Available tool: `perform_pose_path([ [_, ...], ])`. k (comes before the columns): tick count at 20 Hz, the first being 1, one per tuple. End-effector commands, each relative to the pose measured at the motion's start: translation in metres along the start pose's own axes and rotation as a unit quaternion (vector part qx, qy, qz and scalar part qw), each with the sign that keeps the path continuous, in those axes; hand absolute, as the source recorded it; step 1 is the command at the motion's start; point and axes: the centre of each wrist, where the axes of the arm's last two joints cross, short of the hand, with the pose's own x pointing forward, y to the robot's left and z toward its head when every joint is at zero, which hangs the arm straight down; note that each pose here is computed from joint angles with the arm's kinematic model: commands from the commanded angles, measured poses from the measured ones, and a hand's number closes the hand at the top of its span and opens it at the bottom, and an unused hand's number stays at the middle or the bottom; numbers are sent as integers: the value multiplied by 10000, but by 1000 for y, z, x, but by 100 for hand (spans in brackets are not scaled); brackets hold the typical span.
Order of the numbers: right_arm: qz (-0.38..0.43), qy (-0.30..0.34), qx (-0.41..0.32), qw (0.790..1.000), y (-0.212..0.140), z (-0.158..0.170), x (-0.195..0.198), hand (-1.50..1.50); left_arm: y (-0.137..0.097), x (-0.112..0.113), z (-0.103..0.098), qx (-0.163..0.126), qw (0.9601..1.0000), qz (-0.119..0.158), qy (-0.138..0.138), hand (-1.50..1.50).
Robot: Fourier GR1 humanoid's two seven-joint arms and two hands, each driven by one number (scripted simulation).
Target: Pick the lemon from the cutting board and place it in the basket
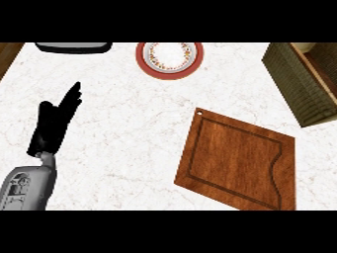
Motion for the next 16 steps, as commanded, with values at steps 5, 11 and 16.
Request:
perform_pose_path([
  [5,-819,427,-1160,9889,-54,11,-33,-150,-1,-2,0,57,10000,-4,-34,0],
  [11,-1135,958,-1373,9793,-124,38,-74,-150,5,-4,-1,73,9999,46,81,0],
  [16,-1240,1038,-1456,9760,-152,74,-134,-150,-2,-9,3,82,9999,58,8,0],
])
